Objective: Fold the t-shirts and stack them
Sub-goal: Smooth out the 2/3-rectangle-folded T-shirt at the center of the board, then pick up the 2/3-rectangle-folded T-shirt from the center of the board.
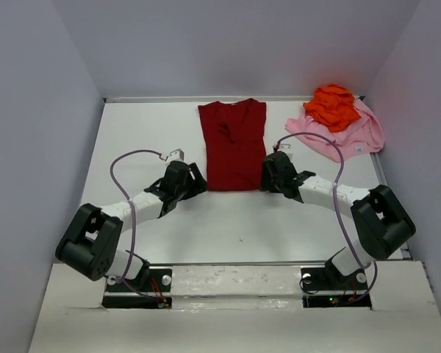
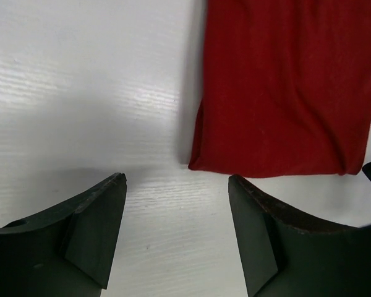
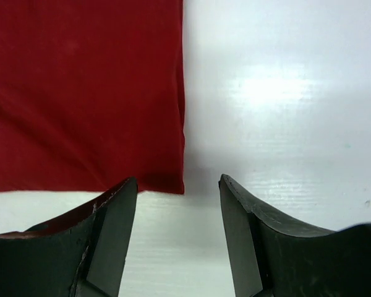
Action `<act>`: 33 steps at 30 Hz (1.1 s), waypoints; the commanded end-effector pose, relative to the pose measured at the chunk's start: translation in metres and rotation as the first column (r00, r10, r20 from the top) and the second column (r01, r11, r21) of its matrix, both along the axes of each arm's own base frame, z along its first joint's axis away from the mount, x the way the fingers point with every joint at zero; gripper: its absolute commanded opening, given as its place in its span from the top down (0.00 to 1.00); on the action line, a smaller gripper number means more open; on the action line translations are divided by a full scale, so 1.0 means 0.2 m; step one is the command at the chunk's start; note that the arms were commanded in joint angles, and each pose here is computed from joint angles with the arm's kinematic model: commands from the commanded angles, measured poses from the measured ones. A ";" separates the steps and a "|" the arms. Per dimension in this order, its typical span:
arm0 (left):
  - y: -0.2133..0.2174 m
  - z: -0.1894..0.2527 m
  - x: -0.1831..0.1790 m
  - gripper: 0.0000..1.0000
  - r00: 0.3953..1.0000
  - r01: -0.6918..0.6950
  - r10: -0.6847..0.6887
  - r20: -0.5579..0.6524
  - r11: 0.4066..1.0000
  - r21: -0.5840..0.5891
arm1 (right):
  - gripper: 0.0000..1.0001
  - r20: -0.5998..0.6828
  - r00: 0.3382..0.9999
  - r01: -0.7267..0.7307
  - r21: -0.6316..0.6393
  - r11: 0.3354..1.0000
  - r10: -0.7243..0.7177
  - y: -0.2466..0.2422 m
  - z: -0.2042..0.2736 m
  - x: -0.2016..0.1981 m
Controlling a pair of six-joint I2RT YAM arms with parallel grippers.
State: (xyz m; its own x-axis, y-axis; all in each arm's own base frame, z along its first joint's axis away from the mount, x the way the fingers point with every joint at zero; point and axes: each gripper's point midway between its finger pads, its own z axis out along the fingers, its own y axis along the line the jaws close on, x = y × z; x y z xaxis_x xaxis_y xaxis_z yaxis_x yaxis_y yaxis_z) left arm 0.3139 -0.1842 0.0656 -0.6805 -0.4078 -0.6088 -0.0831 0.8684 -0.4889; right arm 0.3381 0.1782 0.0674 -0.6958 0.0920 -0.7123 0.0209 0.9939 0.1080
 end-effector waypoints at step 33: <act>-0.20 -0.18 0.15 0.50 0.997 0.042 -0.038 0.066 0.997 -0.059 | 0.40 -0.037 0.999 0.017 0.109 0.994 -0.013 0.09 -0.21 -0.01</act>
